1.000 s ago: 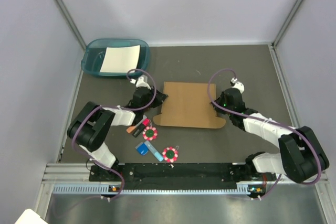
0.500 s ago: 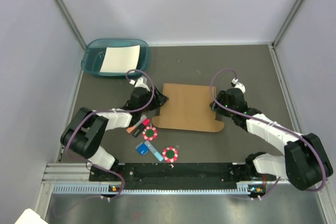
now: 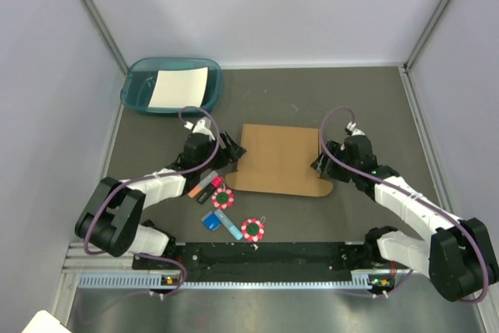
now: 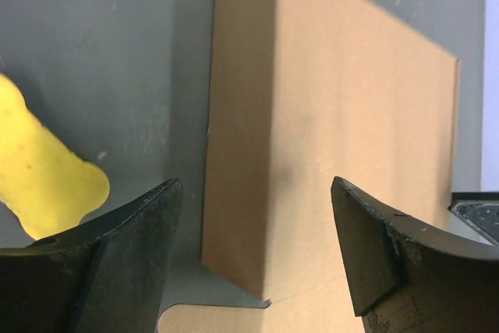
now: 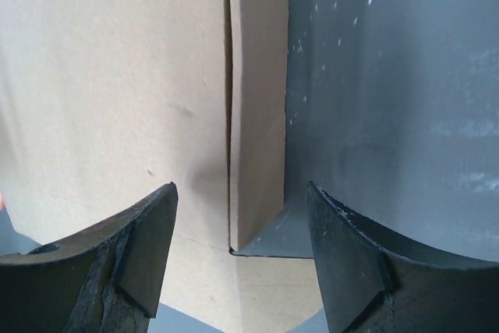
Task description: Fold the paper box
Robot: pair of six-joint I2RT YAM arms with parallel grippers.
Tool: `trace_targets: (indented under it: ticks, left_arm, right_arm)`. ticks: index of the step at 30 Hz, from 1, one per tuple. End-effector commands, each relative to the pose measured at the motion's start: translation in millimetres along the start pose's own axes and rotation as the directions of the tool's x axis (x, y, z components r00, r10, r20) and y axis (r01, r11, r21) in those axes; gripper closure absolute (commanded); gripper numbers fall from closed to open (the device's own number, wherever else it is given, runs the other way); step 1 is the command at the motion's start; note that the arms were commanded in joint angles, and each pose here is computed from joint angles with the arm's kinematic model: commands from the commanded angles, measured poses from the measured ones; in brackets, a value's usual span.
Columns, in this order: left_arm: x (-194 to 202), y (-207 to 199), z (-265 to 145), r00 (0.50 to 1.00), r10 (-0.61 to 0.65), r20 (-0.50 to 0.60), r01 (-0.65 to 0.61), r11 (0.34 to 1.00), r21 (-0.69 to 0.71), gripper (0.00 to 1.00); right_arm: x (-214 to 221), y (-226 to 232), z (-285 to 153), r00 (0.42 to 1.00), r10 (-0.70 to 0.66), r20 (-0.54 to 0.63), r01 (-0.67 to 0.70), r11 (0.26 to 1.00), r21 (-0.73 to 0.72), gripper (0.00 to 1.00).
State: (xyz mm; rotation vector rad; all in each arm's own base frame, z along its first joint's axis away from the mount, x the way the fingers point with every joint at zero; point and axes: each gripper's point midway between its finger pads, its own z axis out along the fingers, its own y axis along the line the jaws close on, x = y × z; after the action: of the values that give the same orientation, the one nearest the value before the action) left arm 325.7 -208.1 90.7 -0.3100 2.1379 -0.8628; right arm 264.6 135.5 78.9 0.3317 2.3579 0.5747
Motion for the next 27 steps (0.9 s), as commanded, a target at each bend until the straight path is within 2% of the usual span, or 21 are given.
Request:
trace_targets:
  ticks: [1, 5, 9, 10, 11, 13, 15, 19, 20, 22, 23, 24, 26, 27]
  left_arm:
    - [22.1, -8.9, 4.5, 0.998, -0.01, -0.063, 0.016, 0.996, 0.089, 0.19]
    - [36.0, -15.0, 8.4, 0.995, 0.001, -0.1, 0.011, 0.993, 0.117, 0.26]
    - [49.1, -11.5, 7.5, 0.991, -0.003, -0.132, 0.021, 0.99, 0.138, 0.52]
    - [53.1, -8.4, 8.5, 0.99, -0.009, -0.143, 0.028, 0.991, 0.135, 0.68]
    - [53.7, -9.6, 9.2, 0.99, -0.006, -0.141, 0.027, 0.989, 0.145, 0.79]
    - [59.8, -4.1, 12.3, 0.987, -0.008, -0.161, 0.029, 0.991, 0.133, 0.93]
    - [61.9, -1.5, 14.6, 0.986, -0.005, -0.167, 0.026, 0.992, 0.125, 0.97]
    - [66.5, 5.0, 13.7, 0.985, -0.001, -0.173, 0.021, 0.994, 0.11, 0.95]
    - [66.4, 6.9, 13.5, 0.985, -0.002, -0.172, 0.02, 0.994, 0.103, 0.9]
    - [62.8, 7.3, 12.2, 0.987, 0.004, -0.161, 0.011, 0.995, 0.094, 0.76]
    - [55.3, 6.6, 13.2, 0.991, 0.007, -0.135, 0.004, 0.997, 0.082, 0.59]
    - [50.9, 7.0, 12.7, 0.992, 0.008, -0.125, 0.0, 0.998, 0.067, 0.55]
    - [33.9, 2.1, 8.2, 0.995, 0.016, -0.094, -0.011, 0.999, 0.044, 0.48]
    - [23.2, 4.6, 7.5, 0.998, 0.013, -0.058, -0.012, 1.0, 0.01, 0.41]
  right_arm:
    - [14.2, 16.4, 3.3, 0.999, -0.013, -0.032, 0.01, 0.994, -0.105, 0.33]
    - [25.8, 12.8, 8.1, 0.998, -0.03, -0.053, 0.025, 0.995, -0.095, 0.39]
    - [26.5, 4.1, 10.6, 0.999, -0.032, -0.038, 0.03, 0.998, -0.062, 0.52]
    - [26.6, 1.9, 11.4, 0.999, -0.032, -0.036, 0.03, 0.998, -0.052, 0.53]
    - [26.9, -0.1, 12.3, 0.999, -0.033, -0.036, 0.031, 0.999, -0.042, 0.55]
    - [25.7, -4.6, 14.7, 0.999, -0.035, -0.028, 0.035, 0.999, -0.019, 0.6]
    - [27.9, -9.7, 18.5, 0.999, -0.037, -0.038, 0.037, 0.999, 0.006, 0.64]
    - [36.1, -19.6, 23.3, 0.997, -0.04, -0.061, 0.042, 0.998, 0.036, 0.67]
    - [37.4, -21.0, 23.4, 0.997, -0.038, -0.062, 0.041, 0.998, 0.039, 0.66]
    - [34.7, -19.1, 22.3, 0.998, -0.031, -0.051, 0.033, 0.999, 0.034, 0.52]
    - [30.3, -16.8, 20.1, 0.999, -0.032, -0.036, 0.033, 0.999, 0.031, 0.47]
    - [24.2, -15.2, 17.4, 0.999, -0.029, -0.015, 0.03, 0.999, 0.033, 0.41]
    - [7.7, -6.2, 6.3, 0.999, -0.033, 0.024, 0.032, 0.999, 0.023, 0.36]
    - [-0.9, -4.3, 2.2, 0.999, -0.031, 0.042, 0.03, 0.999, 0.022, 0.35]
